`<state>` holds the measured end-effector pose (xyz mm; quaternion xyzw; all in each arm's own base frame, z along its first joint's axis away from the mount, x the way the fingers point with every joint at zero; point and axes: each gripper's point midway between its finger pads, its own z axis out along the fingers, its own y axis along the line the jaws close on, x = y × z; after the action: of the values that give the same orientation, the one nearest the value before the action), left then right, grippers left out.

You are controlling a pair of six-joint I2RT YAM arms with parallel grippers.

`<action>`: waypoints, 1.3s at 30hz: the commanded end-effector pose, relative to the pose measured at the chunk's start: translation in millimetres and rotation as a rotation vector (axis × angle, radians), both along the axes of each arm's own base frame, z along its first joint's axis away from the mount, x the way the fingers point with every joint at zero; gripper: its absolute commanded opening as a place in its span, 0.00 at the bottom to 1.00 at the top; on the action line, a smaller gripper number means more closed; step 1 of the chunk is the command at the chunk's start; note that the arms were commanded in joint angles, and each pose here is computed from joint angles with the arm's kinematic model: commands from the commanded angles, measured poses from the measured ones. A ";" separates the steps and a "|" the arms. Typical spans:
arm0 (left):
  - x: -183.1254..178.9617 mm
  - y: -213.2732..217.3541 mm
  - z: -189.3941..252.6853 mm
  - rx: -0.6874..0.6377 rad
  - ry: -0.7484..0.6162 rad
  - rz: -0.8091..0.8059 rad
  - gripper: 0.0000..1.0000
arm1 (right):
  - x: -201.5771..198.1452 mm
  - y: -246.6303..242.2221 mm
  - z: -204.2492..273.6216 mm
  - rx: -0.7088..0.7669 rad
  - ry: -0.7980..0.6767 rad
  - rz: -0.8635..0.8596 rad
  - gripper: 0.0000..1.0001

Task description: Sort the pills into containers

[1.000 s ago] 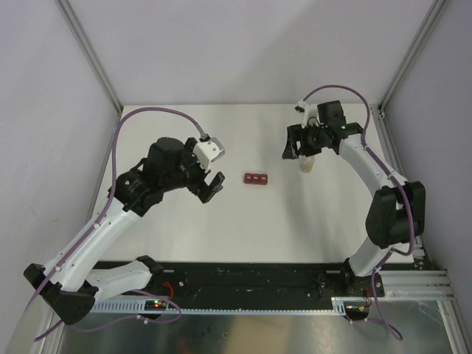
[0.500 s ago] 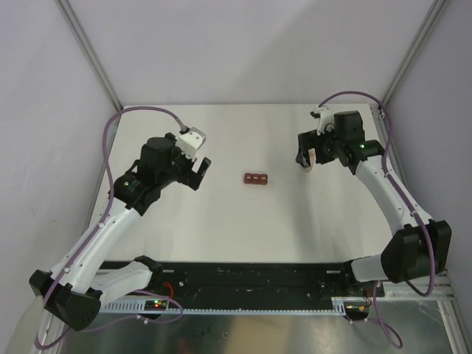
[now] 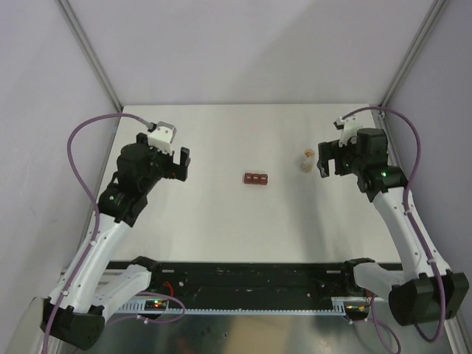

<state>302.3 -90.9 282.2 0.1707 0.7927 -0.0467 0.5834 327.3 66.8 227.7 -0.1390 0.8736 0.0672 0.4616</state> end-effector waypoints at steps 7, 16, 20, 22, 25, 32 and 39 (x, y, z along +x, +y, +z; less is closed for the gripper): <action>2.7 18.0 23.1 -0.071 -0.092 0.107 1.00 | -41.2 -36.2 19.4 -0.067 -0.155 -0.111 0.99; -14.2 29.2 15.8 -0.057 -0.120 0.131 1.00 | -68.5 -34.3 5.3 -0.021 -0.222 -0.104 1.00; -19.5 27.9 3.2 -0.063 -0.104 0.120 1.00 | -73.5 -28.0 -5.0 -0.002 -0.209 -0.069 0.99; -21.2 26.8 -3.2 -0.069 -0.092 0.115 1.00 | -74.3 -27.8 -8.9 0.002 -0.208 -0.067 0.99; -22.7 24.7 -13.9 -0.069 -0.071 0.103 1.00 | -75.2 -26.7 -12.3 0.007 -0.209 -0.058 0.99; -21.7 27.1 -20.3 -0.061 -0.116 0.107 1.00 | -71.5 -34.8 -13.3 -0.007 -0.215 -0.098 0.99; -21.7 28.6 -29.9 -0.051 -0.181 0.099 1.00 | -73.5 -37.3 -23.6 -0.019 -0.195 -0.089 0.99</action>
<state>274.1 -64.0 236.0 0.1221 0.7767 -0.0277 0.6173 250.1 32.3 198.4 -0.1064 0.8416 0.0303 0.5287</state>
